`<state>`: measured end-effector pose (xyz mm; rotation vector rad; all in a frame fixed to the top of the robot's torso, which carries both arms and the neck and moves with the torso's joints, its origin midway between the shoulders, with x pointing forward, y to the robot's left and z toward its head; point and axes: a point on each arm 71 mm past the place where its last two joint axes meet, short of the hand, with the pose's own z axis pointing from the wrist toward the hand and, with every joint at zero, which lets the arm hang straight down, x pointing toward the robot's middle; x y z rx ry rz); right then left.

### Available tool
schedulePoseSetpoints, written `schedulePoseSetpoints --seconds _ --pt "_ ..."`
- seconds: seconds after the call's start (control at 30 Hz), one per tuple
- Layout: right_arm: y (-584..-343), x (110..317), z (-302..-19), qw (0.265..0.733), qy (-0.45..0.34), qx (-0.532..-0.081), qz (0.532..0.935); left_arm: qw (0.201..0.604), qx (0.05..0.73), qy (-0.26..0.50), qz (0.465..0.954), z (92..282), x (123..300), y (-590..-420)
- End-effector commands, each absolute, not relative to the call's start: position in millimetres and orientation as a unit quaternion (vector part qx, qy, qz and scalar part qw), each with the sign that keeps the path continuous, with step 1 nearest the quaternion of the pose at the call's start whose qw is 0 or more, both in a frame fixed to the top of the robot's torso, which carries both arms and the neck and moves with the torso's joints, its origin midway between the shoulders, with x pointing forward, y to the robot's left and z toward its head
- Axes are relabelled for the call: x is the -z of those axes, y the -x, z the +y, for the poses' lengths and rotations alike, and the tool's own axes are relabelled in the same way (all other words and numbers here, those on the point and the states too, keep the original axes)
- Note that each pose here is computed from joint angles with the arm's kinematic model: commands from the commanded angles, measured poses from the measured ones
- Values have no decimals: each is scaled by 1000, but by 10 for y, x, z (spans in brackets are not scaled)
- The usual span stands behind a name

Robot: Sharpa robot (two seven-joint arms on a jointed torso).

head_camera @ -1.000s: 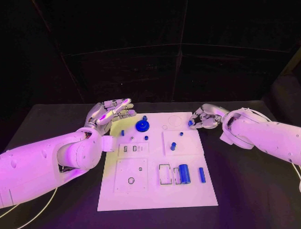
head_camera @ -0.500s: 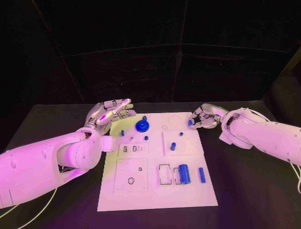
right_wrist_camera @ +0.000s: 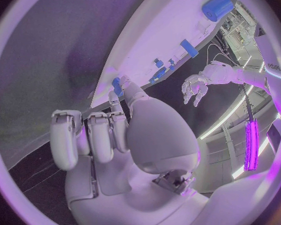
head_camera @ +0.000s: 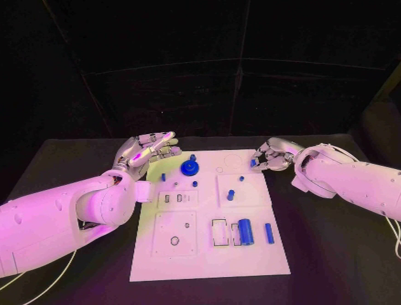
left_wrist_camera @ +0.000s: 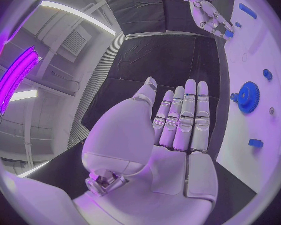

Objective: Assemble the parts on the task board

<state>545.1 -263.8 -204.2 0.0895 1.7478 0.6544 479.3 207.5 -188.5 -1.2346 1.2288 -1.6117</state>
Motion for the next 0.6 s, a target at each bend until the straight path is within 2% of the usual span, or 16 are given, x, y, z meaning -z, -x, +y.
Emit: schedulePoseSetpoints --seconds 0.03,0.6 --pt "-5458 2022 -2630 601 -36 -284 747 369 636 478 481 2057 1872 -4792" --pt "-5466 2023 -2597 601 -35 -285 746 369 635 479 481 2056 1874 -4792"
